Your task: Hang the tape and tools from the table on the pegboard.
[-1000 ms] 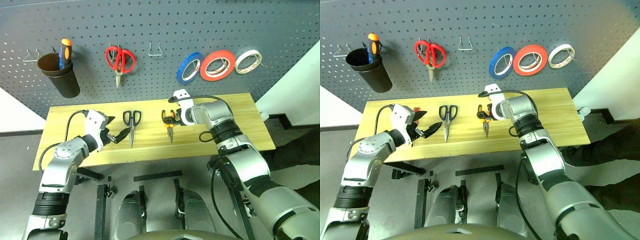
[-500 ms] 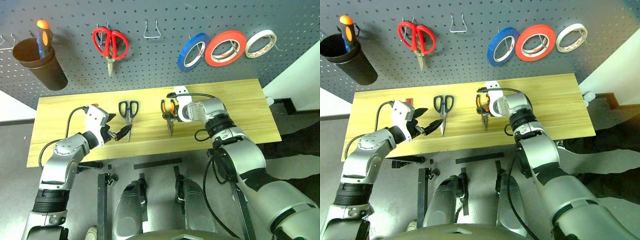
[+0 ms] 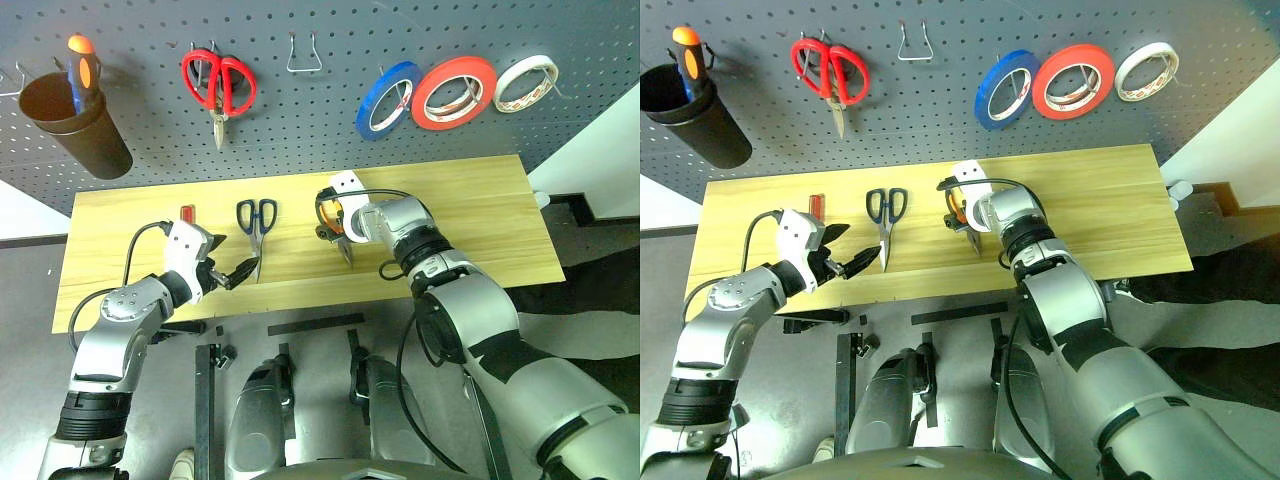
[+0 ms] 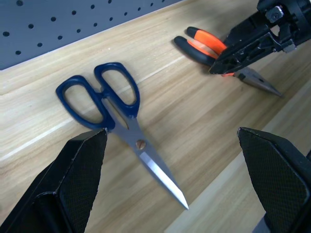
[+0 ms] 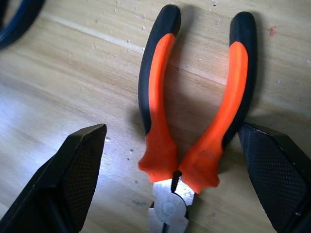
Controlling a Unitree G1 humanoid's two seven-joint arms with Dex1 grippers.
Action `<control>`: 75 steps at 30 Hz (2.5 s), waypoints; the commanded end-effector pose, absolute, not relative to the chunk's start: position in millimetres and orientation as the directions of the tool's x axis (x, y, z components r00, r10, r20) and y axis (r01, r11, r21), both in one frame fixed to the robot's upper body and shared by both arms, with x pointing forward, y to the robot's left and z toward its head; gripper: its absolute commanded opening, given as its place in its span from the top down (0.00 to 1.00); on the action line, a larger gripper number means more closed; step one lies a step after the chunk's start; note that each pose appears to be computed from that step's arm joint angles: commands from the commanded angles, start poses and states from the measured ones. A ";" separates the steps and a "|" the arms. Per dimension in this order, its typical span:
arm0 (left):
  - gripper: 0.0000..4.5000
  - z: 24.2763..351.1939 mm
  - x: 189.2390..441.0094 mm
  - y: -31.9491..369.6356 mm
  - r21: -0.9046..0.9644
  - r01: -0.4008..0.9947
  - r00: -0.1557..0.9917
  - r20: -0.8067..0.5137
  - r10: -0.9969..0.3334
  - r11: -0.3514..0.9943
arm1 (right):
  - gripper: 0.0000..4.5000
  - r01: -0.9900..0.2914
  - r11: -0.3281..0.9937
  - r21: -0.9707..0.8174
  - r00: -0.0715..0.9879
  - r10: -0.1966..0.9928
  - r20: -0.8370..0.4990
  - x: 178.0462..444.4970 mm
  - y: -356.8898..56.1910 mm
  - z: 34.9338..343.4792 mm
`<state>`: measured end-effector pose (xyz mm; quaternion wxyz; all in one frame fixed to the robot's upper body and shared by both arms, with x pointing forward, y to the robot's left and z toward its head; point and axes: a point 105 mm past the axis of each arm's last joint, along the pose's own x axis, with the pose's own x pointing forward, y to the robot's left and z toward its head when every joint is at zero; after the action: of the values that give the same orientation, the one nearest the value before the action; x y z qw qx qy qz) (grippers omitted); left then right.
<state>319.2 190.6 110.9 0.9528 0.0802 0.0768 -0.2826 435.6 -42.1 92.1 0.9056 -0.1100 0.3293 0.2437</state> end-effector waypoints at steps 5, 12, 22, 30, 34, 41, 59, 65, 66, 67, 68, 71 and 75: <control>0.00 121.0 313.9 198.1 0.152 0.505 0.861 -0.156 -0.484 0.850 | 0.35 -0.573 0.816 -0.072 0.631 0.383 -0.675 429.0 -30.7 80.9; 0.00 119.9 312.1 196.1 0.145 0.496 0.867 -0.142 -0.478 0.856 | 0.54 -0.597 0.799 -0.079 0.618 0.395 -0.680 428.6 -32.2 80.6; 0.00 137.9 312.0 204.6 0.171 0.475 0.879 -0.058 -0.473 0.863 | 0.54 -0.681 0.732 0.036 0.559 0.551 -0.620 426.2 -38.1 114.8; 0.00 148.8 308.1 214.0 0.204 0.448 0.887 0.024 -0.462 0.870 | 0.54 -0.758 0.640 0.128 0.495 0.692 -0.525 402.5 -46.7 146.5; 0.00 161.2 306.4 215.3 0.190 0.442 0.878 0.107 -0.466 0.877 | 0.54 -0.808 0.575 0.129 0.482 0.771 -0.416 388.0 -49.9 174.8; 0.00 174.8 304.7 214.8 0.219 0.451 0.850 0.188 -0.491 0.865 | 0.54 -0.805 0.578 0.133 0.527 0.800 -0.287 383.6 -63.9 202.7; 0.00 229.6 289.8 203.0 0.237 0.524 0.714 0.402 -0.574 0.818 | 0.54 -0.896 0.443 0.022 0.439 0.878 0.193 348.0 -39.0 330.1; 0.00 254.7 295.3 212.2 0.216 0.492 0.705 0.470 -0.532 0.843 | 0.54 -0.836 0.548 -0.018 0.525 0.810 0.263 376.8 -23.3 352.4; 0.00 255.8 296.9 214.0 0.211 0.486 0.710 0.470 -0.524 0.848 | 0.54 -0.830 0.558 -0.026 0.531 0.803 0.271 381.8 -19.9 355.1; 0.00 255.4 299.1 216.0 0.209 0.479 0.719 0.464 -0.518 0.853 | 0.54 -0.821 0.570 -0.034 0.539 0.794 0.280 387.0 -16.5 357.8; 0.00 254.4 300.9 217.5 0.209 0.473 0.727 0.456 -0.513 0.856 | 0.54 -0.811 0.584 -0.039 0.550 0.784 0.288 392.2 -13.7 359.9; 0.00 251.8 305.4 219.1 0.213 0.459 0.745 0.437 -0.504 0.863 | 0.54 -0.763 0.645 -0.048 0.603 0.737 0.306 410.6 -7.1 363.8; 0.00 250.1 308.5 217.2 0.216 0.447 0.755 0.429 -0.496 0.868 | 0.54 -0.693 0.720 -0.042 0.674 0.667 0.318 432.4 -5.9 363.3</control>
<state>309.7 217.3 241.9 0.9375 0.0369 -0.2312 -0.2574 433.4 -6.1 336.1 0.9144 0.0476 -0.1059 0.3878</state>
